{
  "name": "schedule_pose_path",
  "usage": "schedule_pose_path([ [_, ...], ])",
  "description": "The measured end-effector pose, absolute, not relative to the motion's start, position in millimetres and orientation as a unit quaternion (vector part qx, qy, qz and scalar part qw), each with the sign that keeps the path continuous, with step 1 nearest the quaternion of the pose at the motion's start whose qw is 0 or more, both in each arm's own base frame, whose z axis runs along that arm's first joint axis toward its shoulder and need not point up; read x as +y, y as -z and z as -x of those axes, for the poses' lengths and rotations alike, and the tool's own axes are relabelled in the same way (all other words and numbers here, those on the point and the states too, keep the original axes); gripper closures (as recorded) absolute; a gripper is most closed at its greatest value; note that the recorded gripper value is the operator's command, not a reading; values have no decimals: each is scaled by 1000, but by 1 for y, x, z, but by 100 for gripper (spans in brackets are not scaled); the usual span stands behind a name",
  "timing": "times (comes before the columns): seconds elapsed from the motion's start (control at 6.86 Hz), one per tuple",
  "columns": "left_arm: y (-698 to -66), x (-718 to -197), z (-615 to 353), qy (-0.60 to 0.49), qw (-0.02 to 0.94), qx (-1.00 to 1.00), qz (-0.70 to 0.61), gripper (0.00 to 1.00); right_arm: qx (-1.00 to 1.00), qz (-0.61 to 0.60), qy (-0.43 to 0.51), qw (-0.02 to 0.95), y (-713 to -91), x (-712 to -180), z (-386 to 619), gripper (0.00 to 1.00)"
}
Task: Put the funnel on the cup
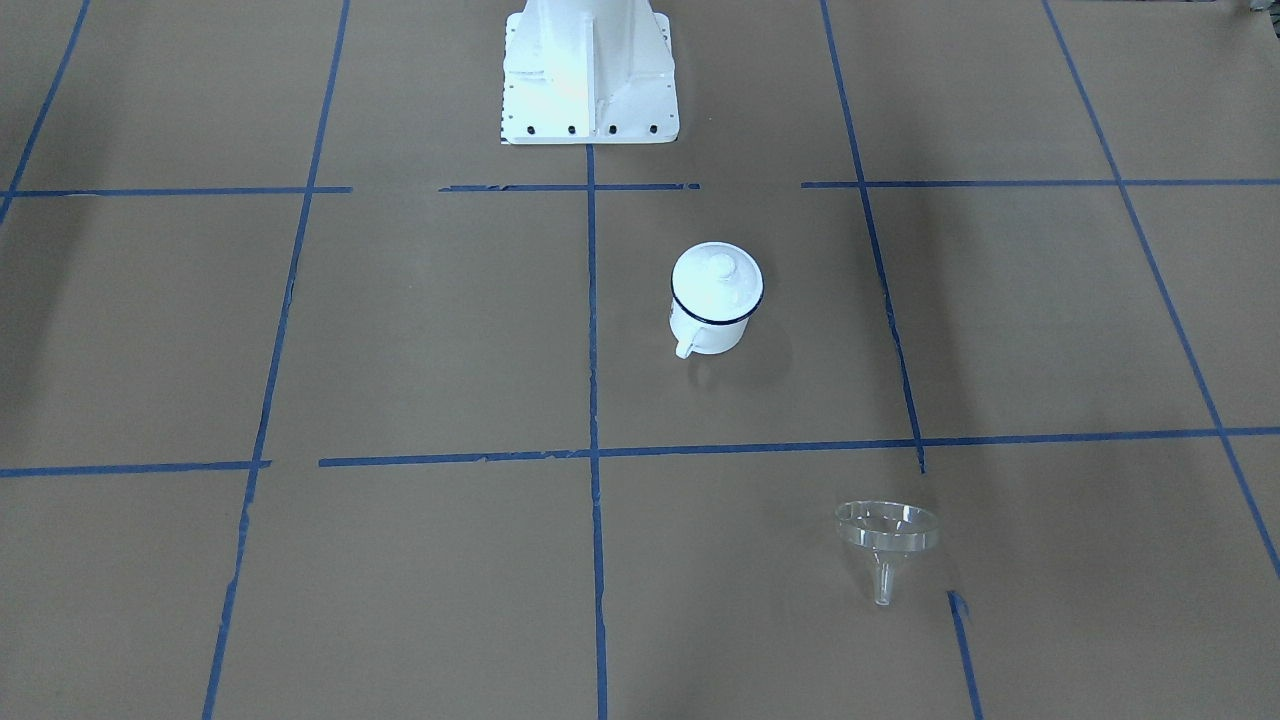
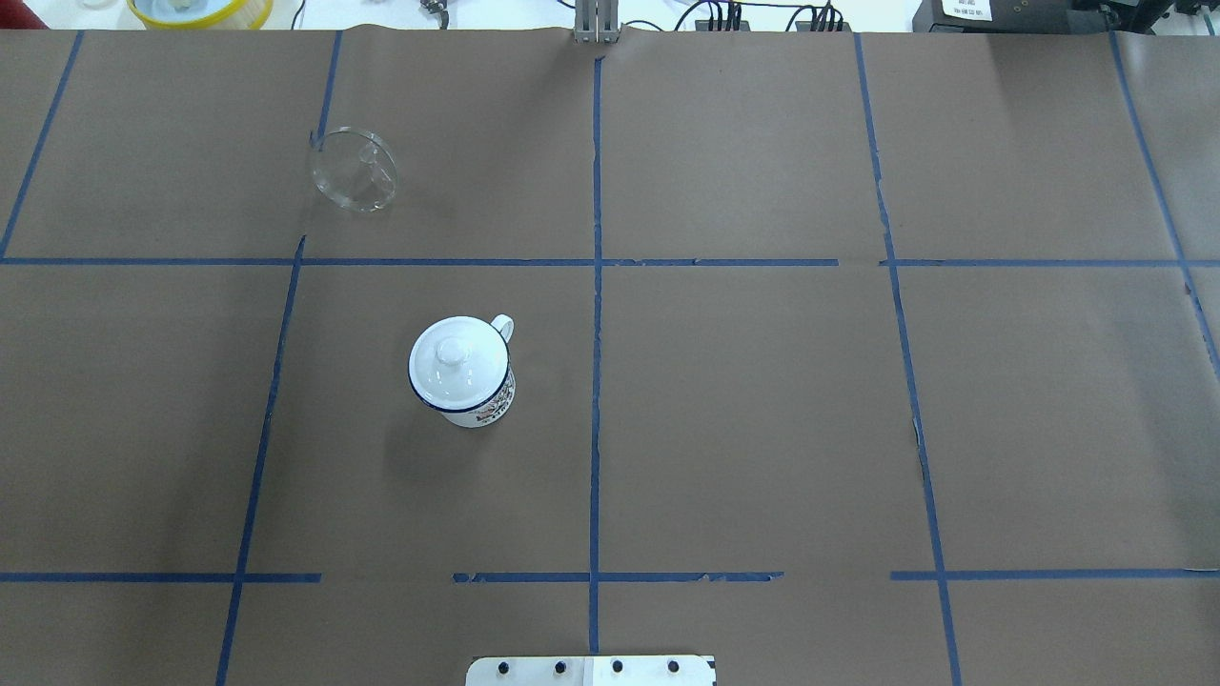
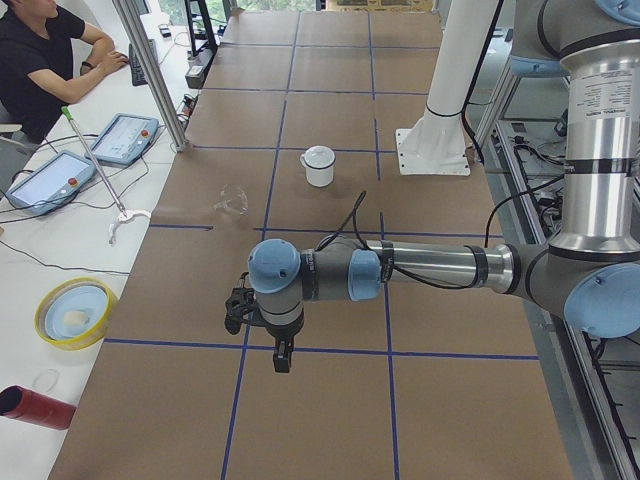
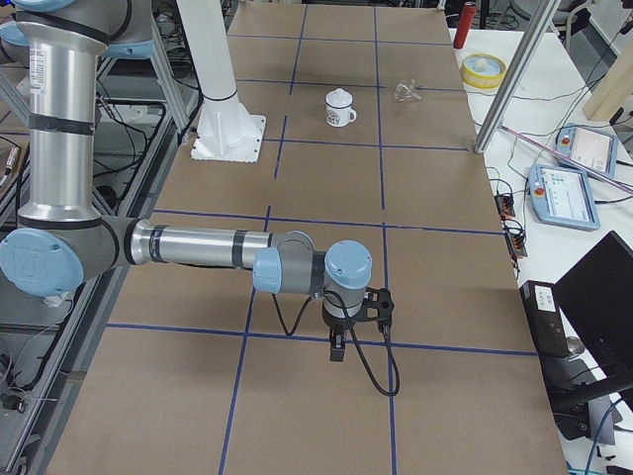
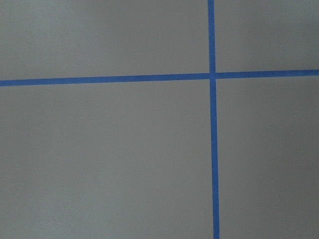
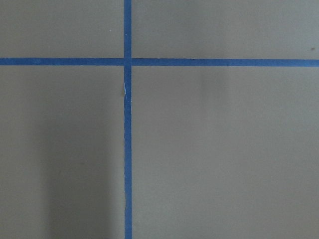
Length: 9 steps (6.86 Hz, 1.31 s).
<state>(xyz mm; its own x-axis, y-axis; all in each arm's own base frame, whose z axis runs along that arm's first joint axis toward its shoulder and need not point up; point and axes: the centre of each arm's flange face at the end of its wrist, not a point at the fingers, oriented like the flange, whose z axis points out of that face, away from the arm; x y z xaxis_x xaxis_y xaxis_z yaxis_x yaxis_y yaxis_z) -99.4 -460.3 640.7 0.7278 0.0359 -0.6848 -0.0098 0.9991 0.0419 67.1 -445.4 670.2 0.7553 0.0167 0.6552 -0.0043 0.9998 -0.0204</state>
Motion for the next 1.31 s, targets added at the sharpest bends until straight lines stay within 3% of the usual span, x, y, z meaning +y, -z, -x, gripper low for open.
schedule_pose_path([
  [0.58, -582, -485, 98, -1, 938, 343, -41, 0, -350, 9, -6, 937, -670, -445, -67, 0],
  [1.31, -393, -534, -9, 34, 925, 375, -51, 0, -350, 9, -6, 937, -670, -445, -67, 0],
])
